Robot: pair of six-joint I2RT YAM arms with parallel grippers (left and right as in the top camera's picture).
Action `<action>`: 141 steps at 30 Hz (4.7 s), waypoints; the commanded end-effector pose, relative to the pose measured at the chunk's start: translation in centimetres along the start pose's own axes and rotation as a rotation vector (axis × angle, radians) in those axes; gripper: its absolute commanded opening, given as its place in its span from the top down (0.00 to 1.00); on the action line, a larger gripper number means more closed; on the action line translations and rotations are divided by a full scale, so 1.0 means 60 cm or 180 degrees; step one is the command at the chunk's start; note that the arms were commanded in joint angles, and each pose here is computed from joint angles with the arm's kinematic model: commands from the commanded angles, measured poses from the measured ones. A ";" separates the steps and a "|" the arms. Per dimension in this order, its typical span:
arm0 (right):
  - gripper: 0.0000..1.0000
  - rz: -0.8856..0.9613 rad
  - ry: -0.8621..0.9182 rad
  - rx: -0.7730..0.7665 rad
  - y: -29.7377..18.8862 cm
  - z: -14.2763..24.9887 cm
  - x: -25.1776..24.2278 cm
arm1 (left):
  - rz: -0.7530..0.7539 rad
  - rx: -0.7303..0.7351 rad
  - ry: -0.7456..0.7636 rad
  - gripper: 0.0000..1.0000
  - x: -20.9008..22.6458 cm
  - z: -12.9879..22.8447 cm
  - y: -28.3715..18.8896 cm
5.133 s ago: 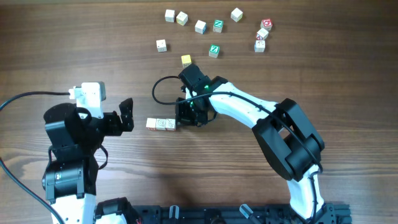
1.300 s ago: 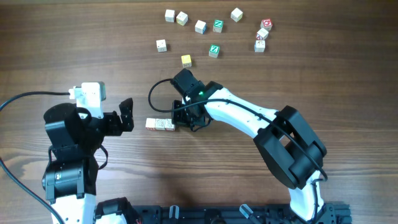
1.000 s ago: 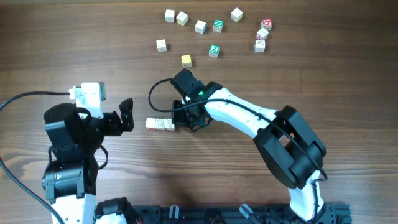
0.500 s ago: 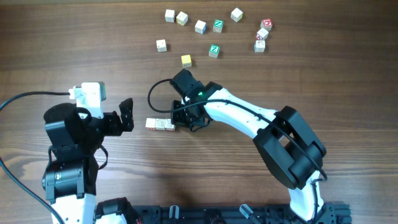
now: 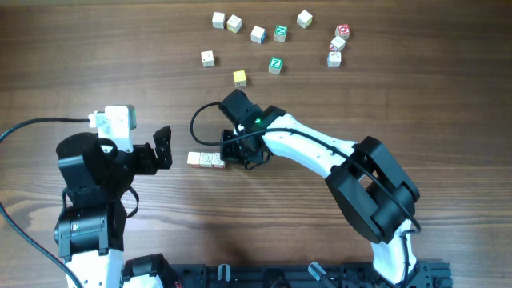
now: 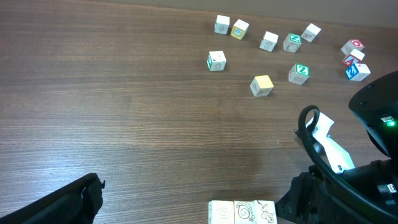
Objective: Form a horizontal line
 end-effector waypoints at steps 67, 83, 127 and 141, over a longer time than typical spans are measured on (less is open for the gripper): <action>0.95 0.1175 0.0150 -0.2513 -0.409 0.020 -0.087 | -0.0033 -0.0013 0.0011 0.00 0.003 -0.002 -0.001; 0.76 0.1441 0.1113 -0.3334 -0.655 0.154 -0.287 | -0.0033 -0.0012 0.0010 0.00 0.003 -0.002 -0.001; 0.00 0.0355 0.1296 -0.4670 -0.582 0.261 -0.410 | -0.0033 -0.0012 0.0010 0.00 0.003 -0.002 -0.001; 0.00 -0.0332 0.0376 -0.5505 -0.509 0.184 -0.420 | -0.0033 -0.0012 0.0009 0.00 0.003 -0.002 -0.001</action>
Point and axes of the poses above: each gripper's point midway between its finger pads, its own y axis out along the fingers, its own x axis along the line the jaws close on, z = x × y, the point moved 7 cm from there along -y, back along the fingers, and after that the axes turned 6 degrees about y, right-handed, at the moved point
